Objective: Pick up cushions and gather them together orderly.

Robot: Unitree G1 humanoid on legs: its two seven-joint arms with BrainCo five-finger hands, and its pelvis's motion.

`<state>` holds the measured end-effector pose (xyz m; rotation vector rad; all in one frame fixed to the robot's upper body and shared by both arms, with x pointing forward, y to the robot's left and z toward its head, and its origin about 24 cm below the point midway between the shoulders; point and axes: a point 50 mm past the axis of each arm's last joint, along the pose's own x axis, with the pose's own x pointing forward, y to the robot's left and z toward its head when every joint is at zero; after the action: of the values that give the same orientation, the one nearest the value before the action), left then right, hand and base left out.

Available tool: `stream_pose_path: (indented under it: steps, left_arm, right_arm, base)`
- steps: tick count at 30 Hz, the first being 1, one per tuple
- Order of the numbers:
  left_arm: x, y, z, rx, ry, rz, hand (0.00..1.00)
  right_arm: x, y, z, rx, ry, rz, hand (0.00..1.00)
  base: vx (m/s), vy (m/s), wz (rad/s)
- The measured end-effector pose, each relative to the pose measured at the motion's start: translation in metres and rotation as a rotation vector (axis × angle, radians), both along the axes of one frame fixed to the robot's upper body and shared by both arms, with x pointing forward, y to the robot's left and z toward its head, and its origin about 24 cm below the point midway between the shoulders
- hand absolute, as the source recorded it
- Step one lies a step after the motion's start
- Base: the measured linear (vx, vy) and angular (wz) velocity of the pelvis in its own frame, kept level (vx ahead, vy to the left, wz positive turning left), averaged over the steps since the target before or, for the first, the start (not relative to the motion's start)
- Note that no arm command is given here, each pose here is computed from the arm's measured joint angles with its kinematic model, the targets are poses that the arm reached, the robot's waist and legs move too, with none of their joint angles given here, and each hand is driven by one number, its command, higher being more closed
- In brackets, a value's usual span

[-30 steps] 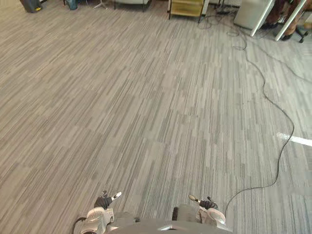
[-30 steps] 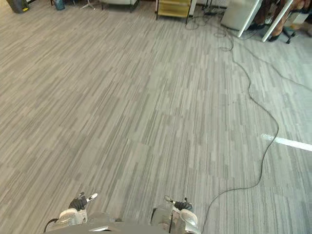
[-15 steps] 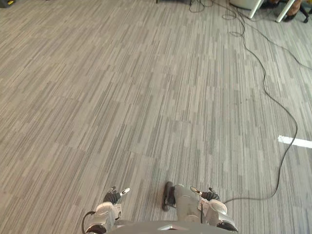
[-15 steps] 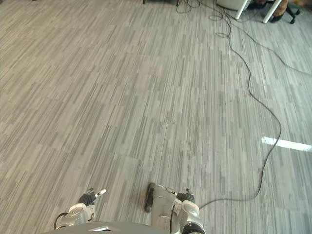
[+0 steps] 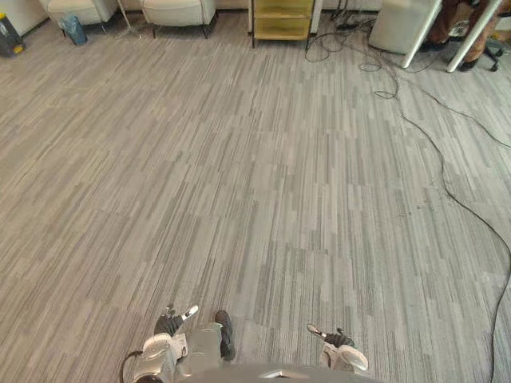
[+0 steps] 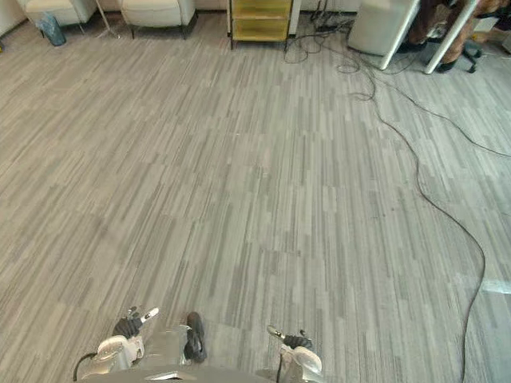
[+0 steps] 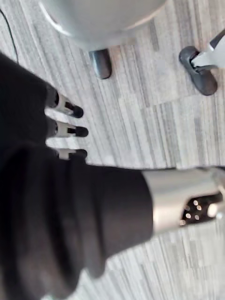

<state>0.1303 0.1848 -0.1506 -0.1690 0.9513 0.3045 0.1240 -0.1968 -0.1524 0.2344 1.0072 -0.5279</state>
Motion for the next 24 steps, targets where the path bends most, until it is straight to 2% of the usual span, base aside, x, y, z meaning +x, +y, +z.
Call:
stream_pose_path:
  steps: [2,5,11,17,20,24]
  left_arm:
    - [-0.003,0.004,-0.001,0.007,0.008,0.010,0.00]
    - [-0.007,0.005,-0.003,0.025,0.039,-0.063,0.00]
    - [-0.008,-0.001,-0.005,0.013,0.059,-0.065,0.00]
    - [-0.009,-0.007,-0.006,0.010,0.073,-0.100,0.00]
    - [-0.016,-0.023,-0.012,-0.030,0.113,-0.112,0.00]
    - [-0.018,-0.023,-0.012,-0.043,0.109,-0.065,0.00]
  right_arm:
    - [-0.006,0.001,-0.002,0.008,0.011,-0.022,0.00]
    - [-0.007,0.001,-0.002,0.004,0.009,-0.017,0.00]
    - [-0.002,-0.016,0.006,-0.054,-0.037,-0.020,0.00]
    - [-0.002,-0.024,0.008,-0.068,-0.048,-0.026,0.00]
    - [0.000,-0.041,0.012,-0.099,-0.052,-0.057,0.00]
    - [-0.005,-0.041,0.009,-0.087,-0.030,-0.072,0.00]
  base:
    - [0.49,0.300,-0.23]
    - [0.48,0.201,0.03]
    - [0.41,-0.007,0.21]
    - [0.54,-0.255,0.46]
    - [0.58,-0.298,0.10]
    - [0.52,-0.205,-0.04]
